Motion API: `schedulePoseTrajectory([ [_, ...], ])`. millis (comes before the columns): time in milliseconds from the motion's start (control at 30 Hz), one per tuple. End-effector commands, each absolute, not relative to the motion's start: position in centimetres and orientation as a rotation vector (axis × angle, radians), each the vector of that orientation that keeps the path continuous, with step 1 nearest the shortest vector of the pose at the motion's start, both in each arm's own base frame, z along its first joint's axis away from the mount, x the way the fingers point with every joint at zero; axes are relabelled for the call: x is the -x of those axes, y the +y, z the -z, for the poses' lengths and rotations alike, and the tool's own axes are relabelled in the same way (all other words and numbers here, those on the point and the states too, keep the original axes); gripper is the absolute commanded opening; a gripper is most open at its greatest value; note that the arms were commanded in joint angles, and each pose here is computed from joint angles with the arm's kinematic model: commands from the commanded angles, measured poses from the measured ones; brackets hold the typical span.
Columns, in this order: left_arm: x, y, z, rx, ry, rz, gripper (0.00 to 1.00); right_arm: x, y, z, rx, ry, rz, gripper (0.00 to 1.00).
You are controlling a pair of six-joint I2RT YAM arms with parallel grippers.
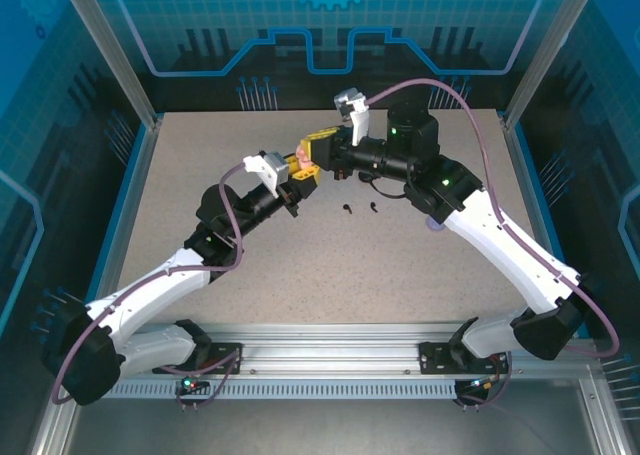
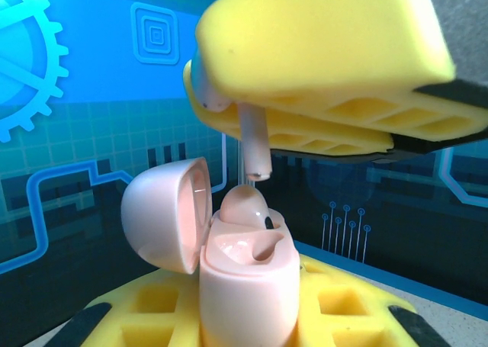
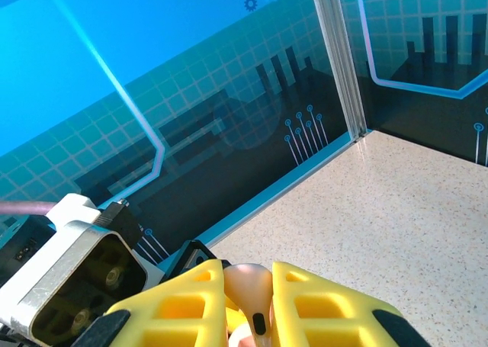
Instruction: Insert the wireless bluetooth earbuds into the charging case
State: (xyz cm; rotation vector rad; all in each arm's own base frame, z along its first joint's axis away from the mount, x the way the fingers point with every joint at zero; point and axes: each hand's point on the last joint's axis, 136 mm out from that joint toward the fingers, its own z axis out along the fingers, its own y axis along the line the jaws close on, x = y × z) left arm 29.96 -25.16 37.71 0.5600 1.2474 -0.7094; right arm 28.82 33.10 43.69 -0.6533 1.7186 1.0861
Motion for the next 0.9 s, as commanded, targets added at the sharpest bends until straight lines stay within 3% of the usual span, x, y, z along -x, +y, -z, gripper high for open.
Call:
schedulePoseTrajectory([
  [0, -29.4, -25.5, -39.7, -0.574, 1.186, 0.715, 0.0, -28.3, 33.8, -43.8, 0.695, 1.684, -1.11, 0.17],
  [867, -29.3, -25.0, -40.3, -0.567, 1.168, 0.677, 0.0, -27.6, 33.4, -41.6, 0.741, 1.731, -1.058, 0.15],
])
